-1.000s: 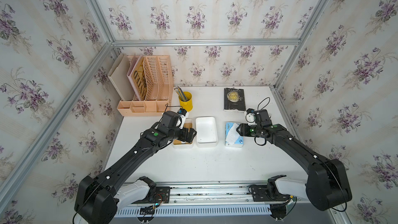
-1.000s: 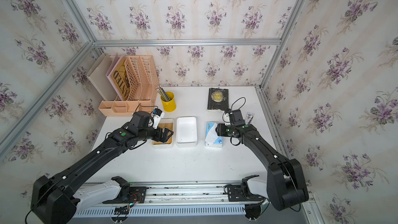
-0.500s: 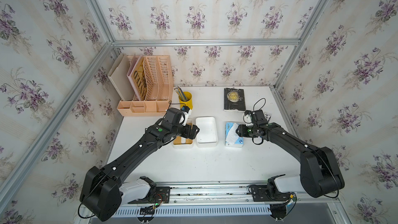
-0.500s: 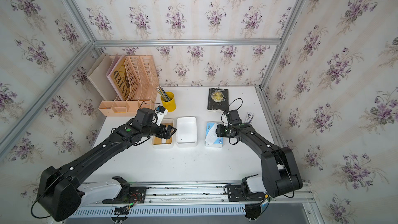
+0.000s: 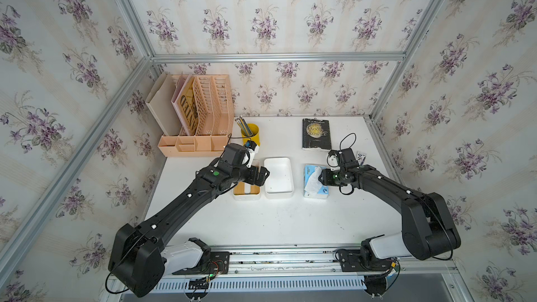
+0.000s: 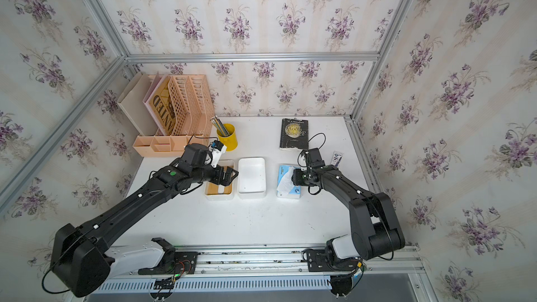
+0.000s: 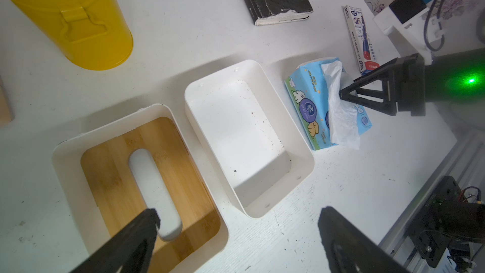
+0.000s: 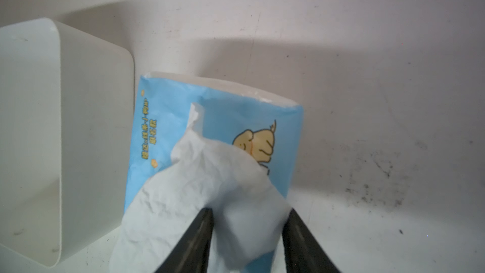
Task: Put the tissue paper into the tissue box
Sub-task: Pick up the paper towel from the center of the board.
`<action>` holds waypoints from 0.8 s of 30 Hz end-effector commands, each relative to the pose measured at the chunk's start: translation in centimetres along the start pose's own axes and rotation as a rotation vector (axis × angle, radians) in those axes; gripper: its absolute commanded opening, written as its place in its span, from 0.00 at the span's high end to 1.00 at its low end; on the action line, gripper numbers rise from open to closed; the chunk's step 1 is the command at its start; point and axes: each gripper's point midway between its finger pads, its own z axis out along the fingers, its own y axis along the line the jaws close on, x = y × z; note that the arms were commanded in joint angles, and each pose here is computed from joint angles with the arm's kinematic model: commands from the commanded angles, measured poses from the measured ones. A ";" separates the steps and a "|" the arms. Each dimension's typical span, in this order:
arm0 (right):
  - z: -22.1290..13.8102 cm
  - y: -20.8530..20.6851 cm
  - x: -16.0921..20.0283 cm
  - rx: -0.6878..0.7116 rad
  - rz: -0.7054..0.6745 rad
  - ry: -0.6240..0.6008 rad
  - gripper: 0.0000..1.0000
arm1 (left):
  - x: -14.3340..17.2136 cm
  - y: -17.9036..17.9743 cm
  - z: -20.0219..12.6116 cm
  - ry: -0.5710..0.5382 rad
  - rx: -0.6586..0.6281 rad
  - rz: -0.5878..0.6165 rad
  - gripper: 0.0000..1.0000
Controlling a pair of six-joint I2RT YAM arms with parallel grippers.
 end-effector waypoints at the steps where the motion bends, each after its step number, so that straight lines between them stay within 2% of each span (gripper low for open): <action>1: 0.1 0.1 -0.3 0.001 -0.001 -0.007 0.53 | -0.4 0.9 -0.1 -0.014 -0.058 -0.023 0.01; 12: 1.5 0.1 0.8 0.017 -0.018 0.030 0.68 | -0.5 1.0 -0.7 -0.051 -0.064 -0.029 0.01; 14: 1.6 0.1 0.9 0.018 -0.017 0.031 0.80 | -0.7 1.1 -0.9 -0.061 -0.067 -0.040 0.01; 15: 1.6 0.1 0.9 0.021 -0.017 0.031 0.82 | -0.6 1.0 -0.8 -0.057 -0.059 -0.038 0.01; 21: 1.4 0.3 0.8 0.011 -0.020 0.023 0.88 | -0.9 0.8 -0.6 -0.057 -0.054 -0.044 0.01; 24: 0.9 0.6 0.4 0.003 -0.021 0.005 0.89 | -1.0 0.0 -1.1 -0.075 -0.011 -0.022 0.01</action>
